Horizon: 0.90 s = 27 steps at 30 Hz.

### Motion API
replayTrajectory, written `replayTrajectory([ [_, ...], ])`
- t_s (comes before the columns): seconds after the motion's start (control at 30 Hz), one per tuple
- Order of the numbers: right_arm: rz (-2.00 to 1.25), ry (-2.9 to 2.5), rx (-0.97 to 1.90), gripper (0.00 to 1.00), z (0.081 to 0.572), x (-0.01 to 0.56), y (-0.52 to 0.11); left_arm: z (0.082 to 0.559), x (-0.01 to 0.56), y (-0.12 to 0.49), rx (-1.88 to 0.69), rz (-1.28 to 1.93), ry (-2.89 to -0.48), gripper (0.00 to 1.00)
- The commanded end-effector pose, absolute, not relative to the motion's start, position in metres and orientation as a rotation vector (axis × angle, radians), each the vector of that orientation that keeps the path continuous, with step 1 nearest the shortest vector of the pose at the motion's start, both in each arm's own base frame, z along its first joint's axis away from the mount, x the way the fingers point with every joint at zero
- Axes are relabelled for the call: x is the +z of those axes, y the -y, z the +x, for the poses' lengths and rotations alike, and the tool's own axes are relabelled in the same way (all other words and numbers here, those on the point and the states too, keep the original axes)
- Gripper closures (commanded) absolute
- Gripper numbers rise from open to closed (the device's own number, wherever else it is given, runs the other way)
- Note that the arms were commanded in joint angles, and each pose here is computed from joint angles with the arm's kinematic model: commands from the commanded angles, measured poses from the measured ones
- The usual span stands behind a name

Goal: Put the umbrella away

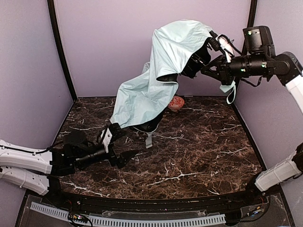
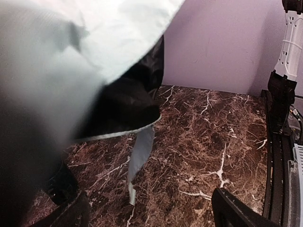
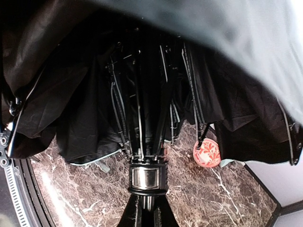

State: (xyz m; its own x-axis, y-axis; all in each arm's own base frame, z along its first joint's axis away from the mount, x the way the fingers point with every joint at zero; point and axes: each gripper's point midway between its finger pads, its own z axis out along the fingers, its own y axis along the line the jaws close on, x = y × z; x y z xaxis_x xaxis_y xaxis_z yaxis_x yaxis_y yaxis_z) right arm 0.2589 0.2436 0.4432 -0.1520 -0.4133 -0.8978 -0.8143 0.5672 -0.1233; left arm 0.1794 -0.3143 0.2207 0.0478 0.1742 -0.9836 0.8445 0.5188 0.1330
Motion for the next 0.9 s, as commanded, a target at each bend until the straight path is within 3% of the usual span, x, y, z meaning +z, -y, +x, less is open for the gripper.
replayTrajectory([
  [0.0,-0.951,-1.59,0.55,1.0,0.247,0.502,-0.242,0.189,0.234,0.334,-0.684,0.888,-1.347,0.08],
  [0.23,-0.923,-1.555,0.599,1.0,0.248,0.517,-0.247,0.15,0.244,0.376,-1.032,0.966,-1.124,0.02],
  [0.27,-0.923,-1.552,0.602,1.0,0.247,0.518,-0.248,0.147,0.244,0.382,-1.056,0.981,-1.115,0.05],
  [0.37,-0.939,-1.532,0.622,1.0,0.242,0.524,-0.249,0.169,0.232,0.39,-0.977,0.92,-1.196,0.28],
  [0.4,-0.949,-1.522,0.634,1.0,0.239,0.525,-0.25,0.179,0.228,0.389,-0.925,0.894,-1.217,0.3],
  [0.57,-0.969,-1.493,0.66,1.0,0.23,0.531,-0.249,0.209,0.229,0.37,-0.719,0.759,-1.186,0.27],
  [0.7,-0.979,-1.485,0.668,1.0,0.226,0.53,-0.25,0.22,0.229,0.366,-0.657,0.745,-1.192,0.33],
  [0.83,-0.987,-1.483,0.673,1.0,0.225,0.53,-0.251,0.22,0.221,0.37,-0.651,0.765,-1.203,0.62],
  [0.87,-0.987,-1.48,0.673,1.0,0.225,0.53,-0.25,0.22,0.219,0.369,-0.65,0.766,-1.206,0.64],
])
